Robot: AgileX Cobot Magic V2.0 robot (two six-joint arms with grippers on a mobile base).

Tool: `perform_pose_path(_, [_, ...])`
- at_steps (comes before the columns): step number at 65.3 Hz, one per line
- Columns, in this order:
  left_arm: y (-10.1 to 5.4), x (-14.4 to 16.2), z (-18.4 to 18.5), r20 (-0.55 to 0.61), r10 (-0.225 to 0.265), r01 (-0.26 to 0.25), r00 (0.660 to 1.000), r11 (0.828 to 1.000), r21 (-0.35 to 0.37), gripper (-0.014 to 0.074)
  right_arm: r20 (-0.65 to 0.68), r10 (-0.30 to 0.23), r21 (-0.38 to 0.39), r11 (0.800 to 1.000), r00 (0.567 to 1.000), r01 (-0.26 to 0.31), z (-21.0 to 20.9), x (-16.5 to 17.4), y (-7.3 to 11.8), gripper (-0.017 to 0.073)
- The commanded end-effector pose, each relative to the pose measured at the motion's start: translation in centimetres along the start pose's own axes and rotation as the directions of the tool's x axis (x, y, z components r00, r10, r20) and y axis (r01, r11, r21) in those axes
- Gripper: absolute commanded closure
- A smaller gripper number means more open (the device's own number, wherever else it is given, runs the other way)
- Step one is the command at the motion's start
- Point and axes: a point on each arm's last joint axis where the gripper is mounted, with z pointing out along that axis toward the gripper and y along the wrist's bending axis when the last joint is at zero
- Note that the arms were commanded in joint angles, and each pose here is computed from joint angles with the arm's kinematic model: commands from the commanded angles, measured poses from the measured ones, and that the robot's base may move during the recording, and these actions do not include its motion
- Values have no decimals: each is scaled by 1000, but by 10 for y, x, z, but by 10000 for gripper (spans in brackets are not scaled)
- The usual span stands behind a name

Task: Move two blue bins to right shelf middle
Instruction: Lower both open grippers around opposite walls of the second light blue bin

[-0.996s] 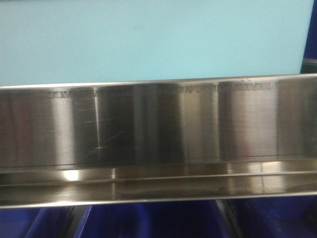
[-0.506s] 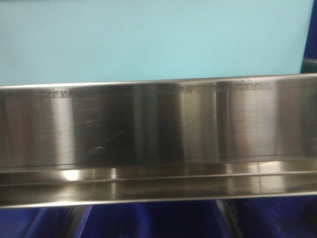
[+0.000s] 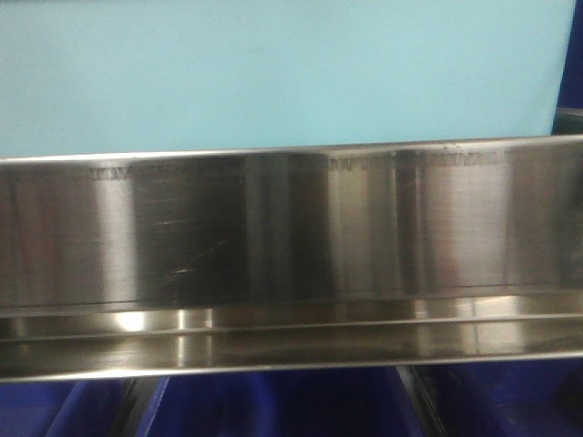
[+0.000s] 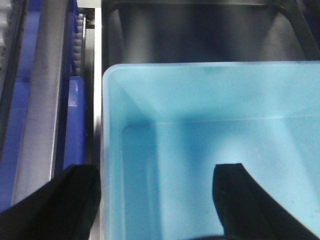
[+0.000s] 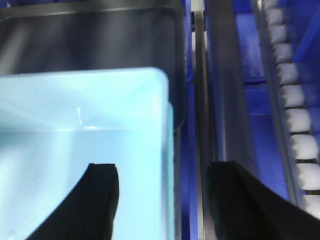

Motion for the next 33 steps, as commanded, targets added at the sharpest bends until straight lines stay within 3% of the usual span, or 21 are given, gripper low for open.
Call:
perform_pose_path(1, [-5, -1, 0, 16, -2, 2, 1000, 1000, -5, 211, 3, 0, 1, 1000, 1000, 0, 3, -2, 2, 272])
perform_pose_path(33, [-7, 19, 40, -116, -4, -2, 993, 999, -53, 211, -124, -15, 64, 998, 992, 23, 37, 22, -4, 272])
